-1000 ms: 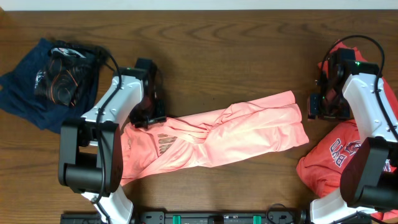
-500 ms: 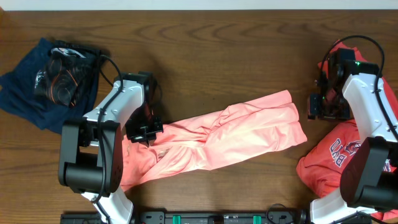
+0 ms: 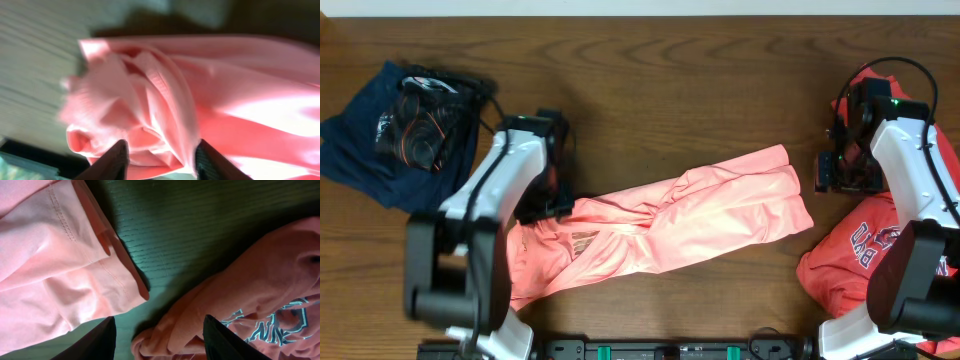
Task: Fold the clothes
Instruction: 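Grasp the shirt's left end and fold it rightward with the left gripper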
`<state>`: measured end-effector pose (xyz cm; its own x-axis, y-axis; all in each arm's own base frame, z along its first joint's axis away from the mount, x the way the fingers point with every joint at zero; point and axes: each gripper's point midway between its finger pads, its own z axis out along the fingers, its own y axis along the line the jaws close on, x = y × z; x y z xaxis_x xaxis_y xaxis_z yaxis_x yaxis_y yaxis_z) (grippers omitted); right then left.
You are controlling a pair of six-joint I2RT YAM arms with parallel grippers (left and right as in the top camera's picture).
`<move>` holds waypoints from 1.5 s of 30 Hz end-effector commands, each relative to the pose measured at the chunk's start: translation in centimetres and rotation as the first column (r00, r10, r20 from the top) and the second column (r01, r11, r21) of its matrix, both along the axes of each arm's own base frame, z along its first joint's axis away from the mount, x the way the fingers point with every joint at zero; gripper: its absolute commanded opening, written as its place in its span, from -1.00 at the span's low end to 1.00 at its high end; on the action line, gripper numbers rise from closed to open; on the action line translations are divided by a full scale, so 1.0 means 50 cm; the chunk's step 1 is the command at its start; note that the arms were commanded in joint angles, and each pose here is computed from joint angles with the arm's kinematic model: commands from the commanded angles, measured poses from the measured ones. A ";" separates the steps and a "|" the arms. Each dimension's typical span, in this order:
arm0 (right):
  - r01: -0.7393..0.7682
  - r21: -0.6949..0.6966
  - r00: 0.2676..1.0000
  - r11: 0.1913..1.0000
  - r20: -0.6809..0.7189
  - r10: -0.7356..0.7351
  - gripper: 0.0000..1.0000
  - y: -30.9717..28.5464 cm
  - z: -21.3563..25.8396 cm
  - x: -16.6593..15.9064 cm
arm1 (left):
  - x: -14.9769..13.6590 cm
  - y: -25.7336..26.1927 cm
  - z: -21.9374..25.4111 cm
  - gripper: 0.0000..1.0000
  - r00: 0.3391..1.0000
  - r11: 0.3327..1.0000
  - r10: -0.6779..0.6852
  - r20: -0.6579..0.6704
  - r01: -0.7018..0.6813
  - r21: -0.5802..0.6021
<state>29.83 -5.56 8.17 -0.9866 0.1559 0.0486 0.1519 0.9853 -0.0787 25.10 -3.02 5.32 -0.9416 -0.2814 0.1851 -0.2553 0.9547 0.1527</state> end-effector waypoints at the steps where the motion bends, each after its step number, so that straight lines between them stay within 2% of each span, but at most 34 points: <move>1: -0.011 0.002 1.000 1.000 -0.009 0.011 0.08 -0.002 -0.004 -0.004 | 0.028 0.020 0.076 0.65 0.989 0.999 -0.013 0.150 0.008 0.038; 2: -0.011 0.002 1.000 1.000 -0.009 0.011 0.08 -0.002 -0.004 -0.004 | 0.026 0.024 0.080 0.77 0.987 0.999 -0.016 0.157 0.008 0.049; 4: -0.011 0.002 1.000 1.000 -0.009 0.011 0.08 -0.002 -0.004 -0.004 | 0.016 0.033 0.076 0.88 0.989 0.998 -0.014 0.148 0.005 0.063; 8: -0.011 0.002 1.000 1.000 -0.009 0.011 0.09 -0.002 -0.004 -0.004 | -0.015 0.052 0.035 1.00 0.996 0.997 0.021 0.090 -0.027 0.071; 12: -0.011 0.002 1.000 1.000 -0.009 0.011 0.09 -0.002 -0.004 -0.004 | -0.041 0.079 -0.024 0.96 0.995 0.994 0.074 0.066 -0.079 0.072; 16: -0.011 0.002 1.000 1.000 -0.009 0.011 0.09 -0.002 -0.004 -0.004 | -0.070 0.081 -0.073 0.96 0.990 0.991 0.135 0.049 -0.136 0.016; 20: -0.011 0.003 1.000 1.000 -0.010 0.011 0.09 -0.002 -0.004 -0.005 | -0.088 0.083 -0.109 0.96 0.988 0.989 0.147 0.052 -0.148 0.003; 24: -0.011 0.003 1.000 1.000 -0.010 0.011 0.09 -0.002 -0.004 -0.005 | -0.099 0.056 -0.142 0.98 0.984 0.984 0.165 0.061 -0.160 -0.077; 25: -0.011 0.003 1.000 1.000 -0.010 0.011 0.09 -0.002 -0.004 -0.005 | -0.101 0.053 -0.147 0.88 0.984 0.983 0.167 0.062 -0.162 -0.088; 27: -0.011 0.003 1.000 1.000 -0.010 0.011 0.09 -0.002 -0.004 -0.005 | -0.103 0.053 -0.149 0.36 0.984 0.983 0.167 0.062 -0.161 -0.087; 30: -0.011 0.003 1.000 1.000 -0.010 0.011 0.09 -0.002 -0.004 -0.005 | -0.096 0.053 -0.144 -0.58 0.984 0.983 0.167 0.067 -0.161 -0.088; 31: -0.011 0.003 1.000 1.000 -0.010 0.011 0.09 -0.001 -0.003 -0.005 | -0.091 0.053 -0.138 -0.84 0.984 0.983 0.167 0.068 -0.161 -0.088; 40: -0.010 0.003 1.000 1.000 -0.010 0.010 0.09 -0.001 -0.003 -0.005 | -0.017 0.113 -0.004 -0.88 0.970 0.974 0.227 0.088 -0.223 -0.048; 44: -0.011 0.003 1.000 1.000 -0.010 0.011 0.09 -0.001 -0.004 -0.004 | 0.011 0.137 0.070 -0.88 0.952 0.958 0.285 0.109 -0.280 -0.062; 45: -0.011 0.003 1.000 1.000 -0.010 0.011 0.09 -0.001 -0.004 -0.005 | 0.017 0.126 0.088 -0.88 0.949 0.953 0.297 0.105 -0.288 -0.100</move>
<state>29.77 -5.55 8.14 -0.9869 0.1529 0.0511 0.1487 0.9858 -0.0785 24.87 3.14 8.08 -0.8407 -0.5254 0.1313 -0.5220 0.8507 0.0617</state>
